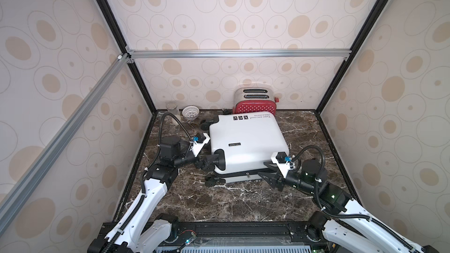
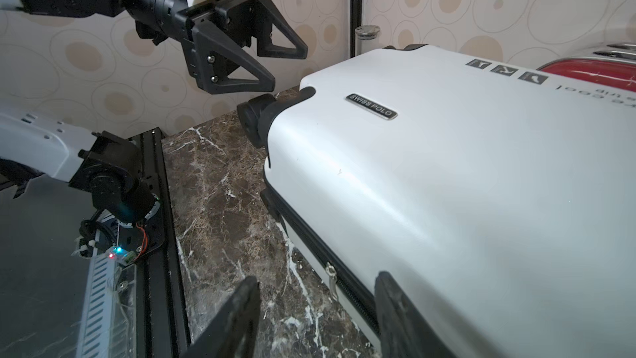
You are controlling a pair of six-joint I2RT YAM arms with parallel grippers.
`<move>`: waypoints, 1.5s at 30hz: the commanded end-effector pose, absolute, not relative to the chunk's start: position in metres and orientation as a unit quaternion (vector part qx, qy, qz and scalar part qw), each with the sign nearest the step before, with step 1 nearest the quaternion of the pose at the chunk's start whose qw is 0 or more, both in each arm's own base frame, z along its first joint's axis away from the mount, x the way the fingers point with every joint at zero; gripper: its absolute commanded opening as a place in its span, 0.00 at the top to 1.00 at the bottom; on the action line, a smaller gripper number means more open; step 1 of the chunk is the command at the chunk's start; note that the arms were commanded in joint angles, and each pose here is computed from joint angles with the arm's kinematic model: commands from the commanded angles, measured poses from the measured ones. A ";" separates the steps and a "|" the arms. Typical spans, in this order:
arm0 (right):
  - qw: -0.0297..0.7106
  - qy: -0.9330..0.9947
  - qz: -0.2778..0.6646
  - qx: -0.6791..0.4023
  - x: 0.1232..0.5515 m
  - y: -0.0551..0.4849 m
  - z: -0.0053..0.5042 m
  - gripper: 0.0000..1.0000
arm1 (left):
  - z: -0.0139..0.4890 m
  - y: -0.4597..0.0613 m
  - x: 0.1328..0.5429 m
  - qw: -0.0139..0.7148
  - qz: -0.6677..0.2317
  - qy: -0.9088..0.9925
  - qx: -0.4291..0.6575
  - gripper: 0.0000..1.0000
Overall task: Open the suitcase zippers
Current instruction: Move the suitcase to the center of the board, then unzip the zipper on the suitcase.
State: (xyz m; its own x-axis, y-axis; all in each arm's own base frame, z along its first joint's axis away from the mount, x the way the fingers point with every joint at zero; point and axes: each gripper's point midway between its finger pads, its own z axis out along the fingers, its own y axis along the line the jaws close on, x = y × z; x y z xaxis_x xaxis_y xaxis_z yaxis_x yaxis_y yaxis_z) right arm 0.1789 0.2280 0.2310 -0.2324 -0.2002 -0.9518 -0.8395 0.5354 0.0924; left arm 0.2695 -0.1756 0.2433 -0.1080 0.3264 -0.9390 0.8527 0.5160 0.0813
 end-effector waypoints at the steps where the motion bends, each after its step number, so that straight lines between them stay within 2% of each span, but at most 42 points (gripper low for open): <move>1: 0.467 0.750 0.295 -0.364 0.175 0.230 0.192 0.44 | 0.233 -0.180 0.246 0.507 -0.241 0.661 0.498 0.23; 4: 0.445 0.756 0.306 -0.370 0.177 0.244 0.169 0.44 | 0.225 -0.179 0.243 0.503 -0.236 0.661 0.505 0.25; 8: 0.457 0.779 0.278 -0.326 0.202 0.245 0.153 0.44 | 0.206 -0.176 0.250 0.494 -0.210 0.678 0.502 0.26; 12: 0.489 0.785 0.235 -0.299 0.225 0.240 0.154 0.44 | 0.200 -0.176 0.268 0.491 -0.187 0.698 0.485 0.30; 18: 0.531 0.769 0.205 -0.292 0.258 0.232 0.165 0.44 | 0.212 -0.190 0.280 0.515 -0.226 0.687 0.461 0.37; 22: 0.484 0.774 0.222 -0.343 0.240 0.240 0.152 0.51 | 0.212 -0.193 0.281 0.515 -0.234 0.687 0.456 0.47; 25: 0.469 0.786 0.214 -0.341 0.224 0.235 0.134 0.54 | 0.212 -0.193 0.280 0.518 -0.237 0.684 0.457 0.48; 34: 0.529 0.772 0.171 -0.308 0.239 0.223 0.126 0.53 | 0.208 -0.196 0.280 0.514 -0.244 0.685 0.456 0.53; 45: 0.585 0.741 0.144 -0.297 0.265 0.239 0.130 0.52 | 0.207 -0.196 0.278 0.515 -0.243 0.683 0.458 0.54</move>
